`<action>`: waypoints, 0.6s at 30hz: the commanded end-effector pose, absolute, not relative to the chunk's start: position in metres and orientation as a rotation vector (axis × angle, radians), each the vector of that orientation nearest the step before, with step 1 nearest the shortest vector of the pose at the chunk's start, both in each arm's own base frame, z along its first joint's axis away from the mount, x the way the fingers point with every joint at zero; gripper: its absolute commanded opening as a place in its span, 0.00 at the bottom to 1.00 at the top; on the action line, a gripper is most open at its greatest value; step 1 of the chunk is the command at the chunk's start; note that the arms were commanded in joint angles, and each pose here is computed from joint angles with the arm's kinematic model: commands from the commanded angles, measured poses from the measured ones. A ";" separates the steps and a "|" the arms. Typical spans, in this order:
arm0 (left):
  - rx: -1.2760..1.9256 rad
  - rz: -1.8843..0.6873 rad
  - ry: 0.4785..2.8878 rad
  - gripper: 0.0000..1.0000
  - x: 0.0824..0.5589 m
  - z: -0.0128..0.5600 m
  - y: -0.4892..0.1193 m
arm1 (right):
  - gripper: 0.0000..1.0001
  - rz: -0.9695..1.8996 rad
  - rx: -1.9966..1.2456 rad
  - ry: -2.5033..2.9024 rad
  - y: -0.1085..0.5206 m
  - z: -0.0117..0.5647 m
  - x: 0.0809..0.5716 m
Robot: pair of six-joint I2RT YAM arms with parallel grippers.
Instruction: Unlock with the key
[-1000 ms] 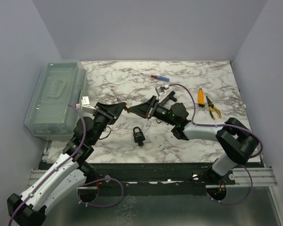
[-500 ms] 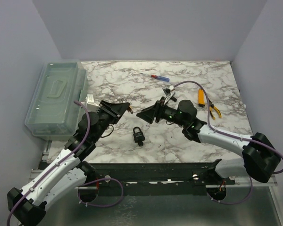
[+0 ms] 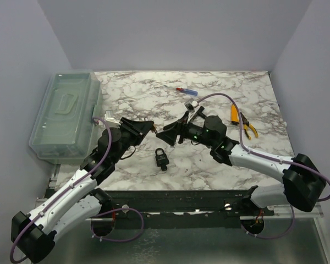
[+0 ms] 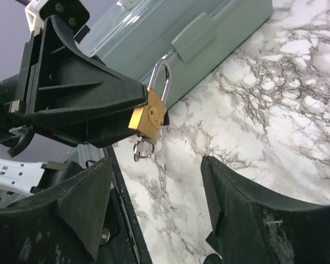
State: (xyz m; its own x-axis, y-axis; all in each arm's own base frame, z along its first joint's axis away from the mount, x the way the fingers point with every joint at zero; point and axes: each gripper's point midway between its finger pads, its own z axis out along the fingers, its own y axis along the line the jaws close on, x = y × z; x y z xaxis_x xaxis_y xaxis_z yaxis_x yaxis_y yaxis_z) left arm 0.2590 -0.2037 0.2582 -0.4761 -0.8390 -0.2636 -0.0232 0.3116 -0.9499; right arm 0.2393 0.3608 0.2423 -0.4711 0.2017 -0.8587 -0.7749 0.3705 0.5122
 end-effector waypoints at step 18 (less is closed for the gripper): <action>-0.843 -1.353 1.744 0.00 0.259 0.271 -0.212 | 0.67 1.078 -0.386 1.617 0.394 0.255 0.275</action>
State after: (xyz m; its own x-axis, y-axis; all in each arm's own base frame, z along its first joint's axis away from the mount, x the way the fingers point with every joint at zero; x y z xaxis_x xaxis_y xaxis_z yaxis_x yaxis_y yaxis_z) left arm 0.2611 -0.2079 0.2525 -0.4865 -0.8483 -0.2092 -0.0691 0.2761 -0.9586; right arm 0.2610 0.3926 0.2444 -0.4023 0.2282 -0.8866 -0.7492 0.4744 0.4621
